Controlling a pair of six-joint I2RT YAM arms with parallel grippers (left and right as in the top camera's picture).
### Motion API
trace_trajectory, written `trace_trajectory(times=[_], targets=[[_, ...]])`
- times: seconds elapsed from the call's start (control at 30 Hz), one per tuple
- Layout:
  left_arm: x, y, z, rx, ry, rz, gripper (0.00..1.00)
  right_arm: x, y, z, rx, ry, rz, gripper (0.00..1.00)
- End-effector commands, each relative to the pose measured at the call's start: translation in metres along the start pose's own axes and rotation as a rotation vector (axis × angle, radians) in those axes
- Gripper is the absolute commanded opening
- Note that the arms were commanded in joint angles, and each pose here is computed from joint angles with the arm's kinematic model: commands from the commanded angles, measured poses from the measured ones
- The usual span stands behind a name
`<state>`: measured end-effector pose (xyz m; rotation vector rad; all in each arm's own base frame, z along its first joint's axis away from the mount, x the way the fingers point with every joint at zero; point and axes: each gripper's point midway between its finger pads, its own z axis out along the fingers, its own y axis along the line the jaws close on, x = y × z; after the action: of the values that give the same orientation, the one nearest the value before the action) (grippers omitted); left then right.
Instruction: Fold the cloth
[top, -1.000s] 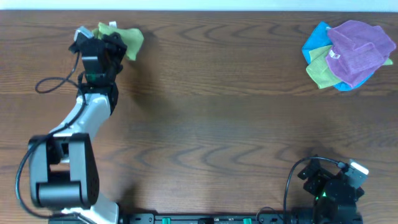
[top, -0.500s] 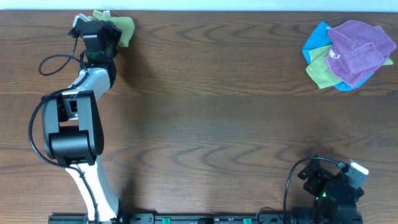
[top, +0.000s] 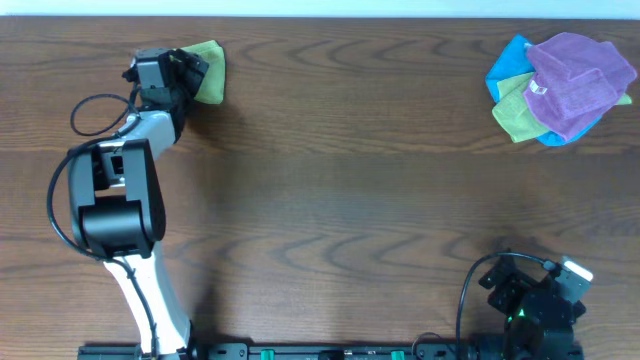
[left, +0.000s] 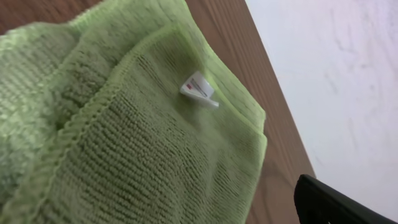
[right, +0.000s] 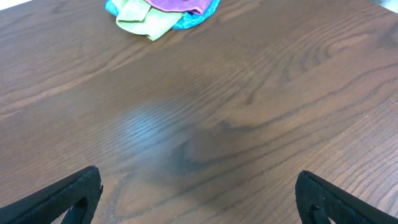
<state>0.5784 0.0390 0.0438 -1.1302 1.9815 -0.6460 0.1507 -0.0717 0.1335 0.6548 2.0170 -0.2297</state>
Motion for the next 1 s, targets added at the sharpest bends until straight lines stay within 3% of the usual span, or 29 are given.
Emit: trace_trajectory(times=[0.0, 0.33, 0.6, 0.73, 0.8, 0.9, 0.97], targets=[[0.002, -0.013, -0.007, 0.083, 0.094, 0.02, 0.95, 0.001, -0.003, 0.001, 0.015, -0.002, 0.016, 0.99], [-0.027, 0.036, -0.016, -0.017, 0.106, 0.022, 0.95, 0.001, -0.003, 0.001, 0.014, -0.002, 0.016, 0.99], [-0.044, 0.033, -0.017, 0.007, 0.052, 0.028, 0.95, 0.001, -0.003, 0.001, 0.015, -0.002, 0.016, 0.99], [-0.005, -0.002, -0.033, 0.208, 0.3, 0.018, 0.95, 0.001, -0.003, 0.001, 0.015, -0.002, 0.016, 0.99], [0.006, -0.009, -0.044, 0.225, 0.37, 0.002, 0.95, 0.001, -0.003, 0.001, 0.014, -0.002, 0.016, 0.99], [0.008, -0.003, -0.066, 0.125, 0.381, 0.011, 0.95, 0.001, -0.003, 0.001, 0.014, -0.003, 0.016, 0.99], [-0.004, 0.014, -0.084, -0.024, 0.317, 0.032, 0.95, 0.001, -0.003, 0.001, 0.015, -0.002, 0.016, 0.99]])
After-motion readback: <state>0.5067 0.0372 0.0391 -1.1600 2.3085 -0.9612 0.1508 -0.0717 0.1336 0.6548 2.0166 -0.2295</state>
